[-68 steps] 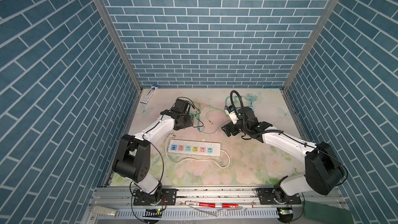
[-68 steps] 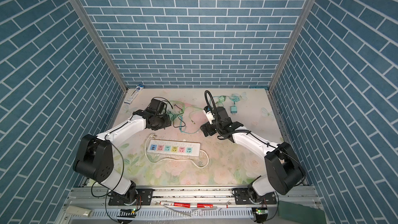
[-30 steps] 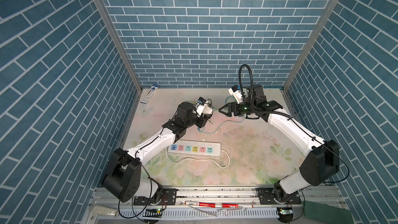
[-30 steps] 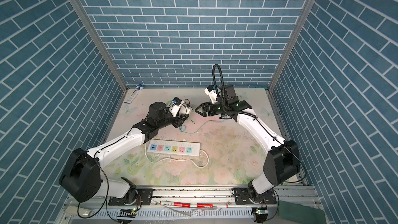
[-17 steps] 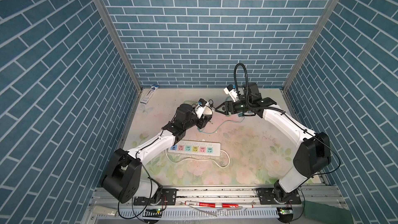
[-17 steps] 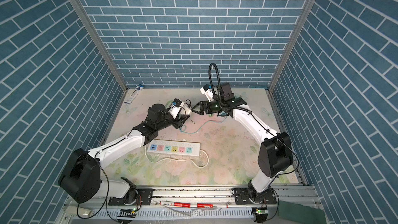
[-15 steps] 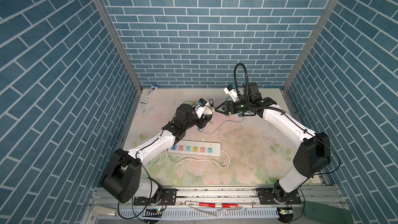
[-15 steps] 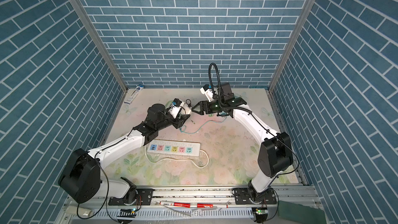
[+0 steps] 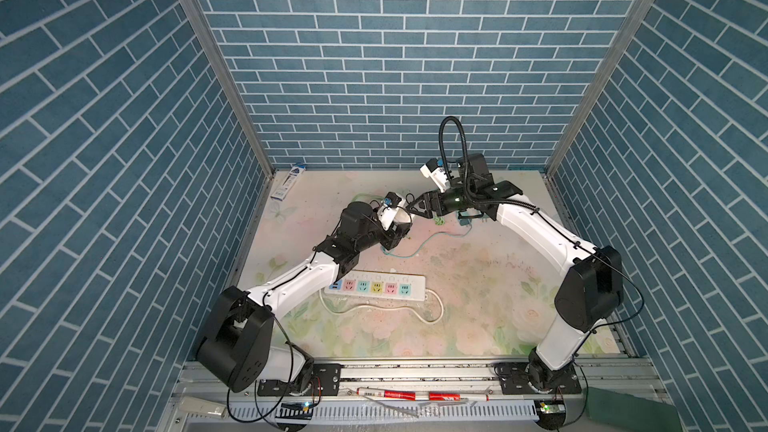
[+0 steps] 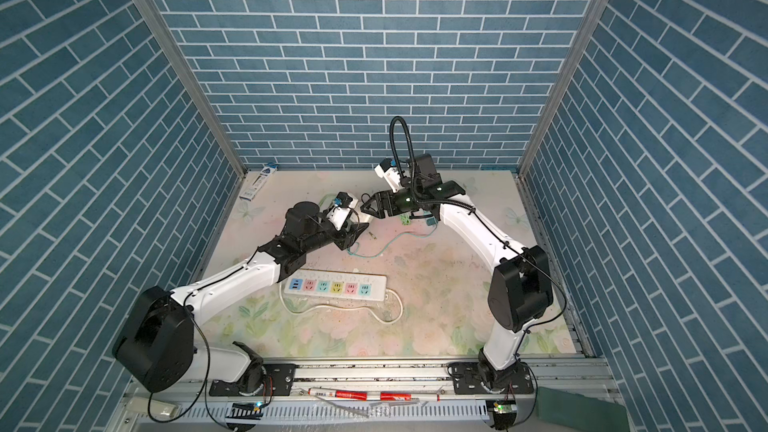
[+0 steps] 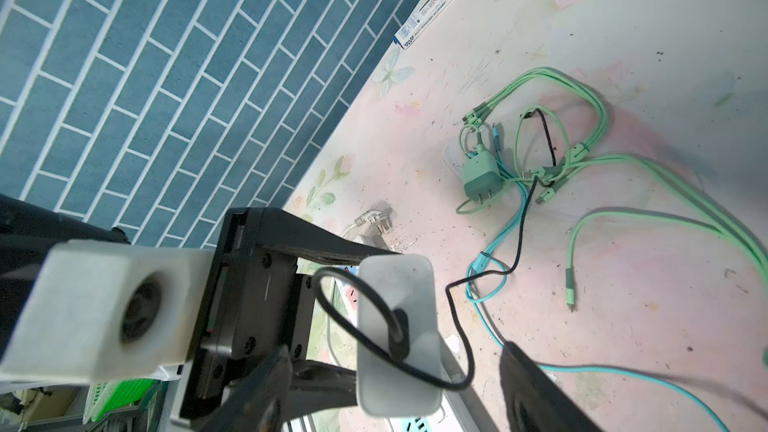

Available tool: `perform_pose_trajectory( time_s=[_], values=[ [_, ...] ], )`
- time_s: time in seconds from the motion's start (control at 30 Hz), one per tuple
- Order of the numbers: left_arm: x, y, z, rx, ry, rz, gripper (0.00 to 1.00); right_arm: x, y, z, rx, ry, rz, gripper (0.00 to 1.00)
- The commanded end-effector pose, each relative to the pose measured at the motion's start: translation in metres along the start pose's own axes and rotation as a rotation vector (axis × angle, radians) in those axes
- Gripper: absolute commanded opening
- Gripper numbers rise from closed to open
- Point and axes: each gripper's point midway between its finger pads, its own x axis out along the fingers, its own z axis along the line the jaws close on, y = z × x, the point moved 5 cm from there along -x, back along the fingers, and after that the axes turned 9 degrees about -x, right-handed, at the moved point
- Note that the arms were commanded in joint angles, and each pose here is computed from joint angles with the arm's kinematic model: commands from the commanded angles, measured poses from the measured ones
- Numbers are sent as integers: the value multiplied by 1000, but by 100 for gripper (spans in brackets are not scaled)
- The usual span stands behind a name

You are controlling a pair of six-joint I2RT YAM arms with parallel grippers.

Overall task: Insert the plug
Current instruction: 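Reach the right gripper to the charger held by the left gripper and grasp it, then open the left gripper and withdraw while the right gripper holds the charger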

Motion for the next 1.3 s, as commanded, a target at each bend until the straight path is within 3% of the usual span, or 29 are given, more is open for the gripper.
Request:
perform_pose_trajectory(
  time_s=[0.0,0.5,1.0,1.27],
  values=[
    [-8,-13,-8,36,28,-63,42,1,-8,7,-65,5,16,77],
    [-15,-12,-9,61,23,-84,42,20,3,9,-70,-21,104,72],
    [-15,-5,-10,75,25,-76,41,24,0,13,-82,-57,113,59],
    [-15,-8,-11,77,30,-83,41,24,4,14,-81,-62,120,57]
  ],
)
